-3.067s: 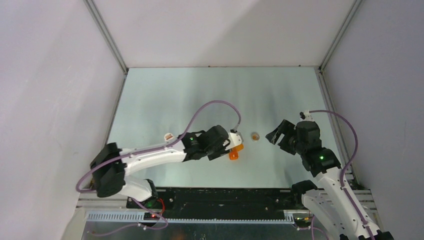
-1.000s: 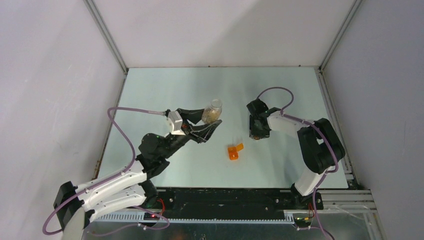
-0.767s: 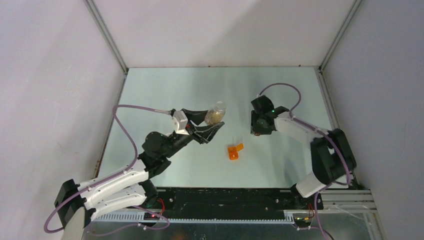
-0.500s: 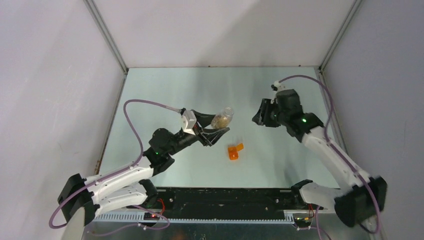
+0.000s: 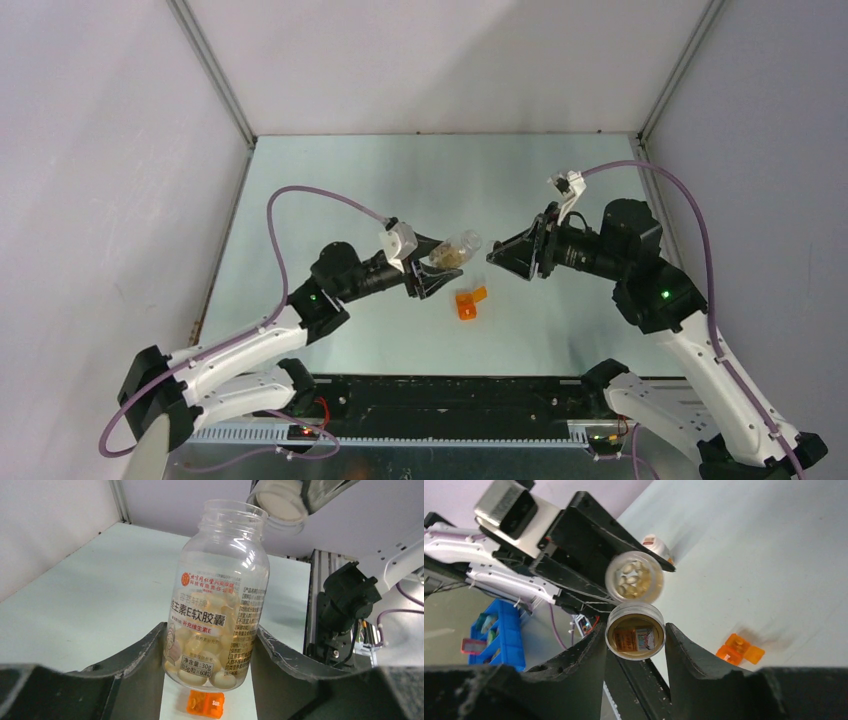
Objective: Sort the pills into containers
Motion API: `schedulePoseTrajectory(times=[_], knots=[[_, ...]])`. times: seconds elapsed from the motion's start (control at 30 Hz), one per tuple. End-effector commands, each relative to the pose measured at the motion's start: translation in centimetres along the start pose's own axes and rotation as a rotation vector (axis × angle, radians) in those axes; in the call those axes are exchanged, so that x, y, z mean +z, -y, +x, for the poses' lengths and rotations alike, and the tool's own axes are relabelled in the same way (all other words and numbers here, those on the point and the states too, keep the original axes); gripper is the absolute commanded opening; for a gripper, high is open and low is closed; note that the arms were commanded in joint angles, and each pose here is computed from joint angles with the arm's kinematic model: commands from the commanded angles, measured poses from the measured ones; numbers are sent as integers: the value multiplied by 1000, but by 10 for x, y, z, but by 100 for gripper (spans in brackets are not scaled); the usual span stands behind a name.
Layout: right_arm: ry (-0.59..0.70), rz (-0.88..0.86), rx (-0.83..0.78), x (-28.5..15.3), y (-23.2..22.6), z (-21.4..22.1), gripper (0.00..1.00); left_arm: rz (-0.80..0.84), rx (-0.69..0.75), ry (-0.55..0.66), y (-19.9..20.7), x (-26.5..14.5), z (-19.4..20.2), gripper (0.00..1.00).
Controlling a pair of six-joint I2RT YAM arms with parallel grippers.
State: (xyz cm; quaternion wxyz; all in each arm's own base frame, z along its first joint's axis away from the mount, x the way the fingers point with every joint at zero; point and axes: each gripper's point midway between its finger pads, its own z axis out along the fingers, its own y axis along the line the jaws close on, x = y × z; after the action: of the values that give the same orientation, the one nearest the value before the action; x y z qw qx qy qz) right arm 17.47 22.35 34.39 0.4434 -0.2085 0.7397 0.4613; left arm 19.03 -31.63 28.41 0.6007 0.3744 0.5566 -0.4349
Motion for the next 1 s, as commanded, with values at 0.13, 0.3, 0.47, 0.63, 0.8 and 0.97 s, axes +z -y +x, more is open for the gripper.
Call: schedulePoseTrajectory(times=[0.13, 0.3, 0.47, 0.63, 0.8, 0.97], knots=[[33, -105, -92, -6, -32, -18, 42, 96, 134, -64, 12, -7, -13, 0], [2, -91, -93, -1, -29, -12, 42, 126, 140, -89, 17, -8, -12, 0], [-16, -95, -96, -1, -31, -7, 43, 155, 148, -84, 23, -10, -19, 0], [-42, -108, -96, 2, -34, -1, 43, 183, 148, -99, 28, -11, -17, 0], [-60, -101, -97, 5, -33, 3, 43, 190, 147, -103, 29, -11, -16, 0], [-83, -84, -104, 9, -30, 7, 43, 206, 148, -100, 31, -10, -17, 0]])
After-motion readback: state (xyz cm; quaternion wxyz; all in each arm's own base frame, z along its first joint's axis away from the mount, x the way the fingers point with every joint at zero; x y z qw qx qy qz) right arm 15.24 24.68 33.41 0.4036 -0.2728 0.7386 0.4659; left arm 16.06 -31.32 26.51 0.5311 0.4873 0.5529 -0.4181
